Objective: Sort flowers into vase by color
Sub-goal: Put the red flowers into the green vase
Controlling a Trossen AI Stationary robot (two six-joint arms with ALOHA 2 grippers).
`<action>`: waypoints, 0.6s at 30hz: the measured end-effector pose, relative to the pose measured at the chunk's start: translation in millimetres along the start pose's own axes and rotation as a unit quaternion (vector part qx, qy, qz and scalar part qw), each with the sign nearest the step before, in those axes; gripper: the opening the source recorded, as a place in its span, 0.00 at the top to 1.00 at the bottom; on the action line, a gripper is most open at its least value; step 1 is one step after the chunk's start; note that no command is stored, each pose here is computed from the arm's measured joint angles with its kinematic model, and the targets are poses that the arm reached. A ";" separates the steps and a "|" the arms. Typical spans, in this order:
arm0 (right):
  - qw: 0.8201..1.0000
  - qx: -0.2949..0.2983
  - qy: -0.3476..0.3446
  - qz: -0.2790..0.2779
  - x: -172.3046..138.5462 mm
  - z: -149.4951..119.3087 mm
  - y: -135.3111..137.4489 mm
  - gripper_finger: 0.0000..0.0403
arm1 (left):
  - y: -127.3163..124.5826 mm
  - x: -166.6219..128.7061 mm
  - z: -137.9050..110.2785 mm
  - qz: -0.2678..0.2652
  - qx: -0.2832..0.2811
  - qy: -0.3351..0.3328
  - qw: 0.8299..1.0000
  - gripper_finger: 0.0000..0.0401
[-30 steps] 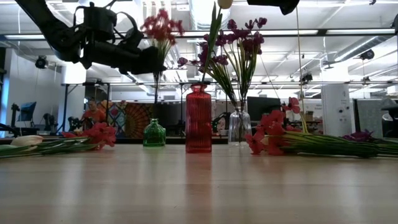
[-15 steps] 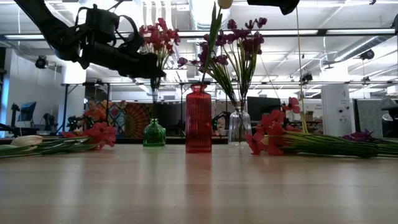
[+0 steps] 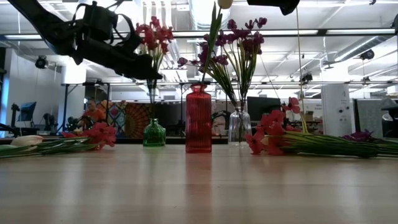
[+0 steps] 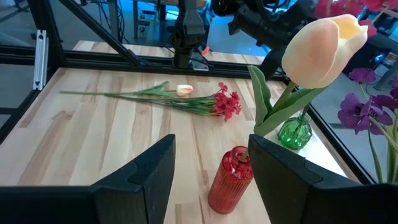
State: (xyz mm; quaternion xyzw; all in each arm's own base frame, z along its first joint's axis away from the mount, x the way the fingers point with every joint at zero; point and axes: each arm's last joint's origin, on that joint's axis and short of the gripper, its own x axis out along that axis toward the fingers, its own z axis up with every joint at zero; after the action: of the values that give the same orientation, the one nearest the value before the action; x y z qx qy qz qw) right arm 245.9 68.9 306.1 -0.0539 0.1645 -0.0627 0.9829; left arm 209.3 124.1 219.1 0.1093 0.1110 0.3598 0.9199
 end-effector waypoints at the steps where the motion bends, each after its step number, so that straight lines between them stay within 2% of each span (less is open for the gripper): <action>1: 1.000 0.000 0.000 0.000 0.0 0.0 0.0 0.51 | 0.4 -1.4 -0.4 -0.002 0.002 0.007 1.000 0.47; 10: 1.000 -0.001 0.000 0.000 0.0 0.0 0.0 0.51 | 5.1 -19.8 -1.2 -0.016 0.005 0.064 0.998 0.35; 18: 1.000 0.000 0.000 0.000 0.0 0.0 0.0 0.51 | 8.5 -32.1 -0.8 -0.023 0.003 0.090 0.996 0.33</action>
State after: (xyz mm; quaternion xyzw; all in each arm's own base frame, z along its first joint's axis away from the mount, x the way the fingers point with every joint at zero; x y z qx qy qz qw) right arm 245.8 68.9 306.2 -0.0541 0.1644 -0.0627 0.9829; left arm 180.7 108.2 224.7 0.0772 0.1968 0.3467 0.9139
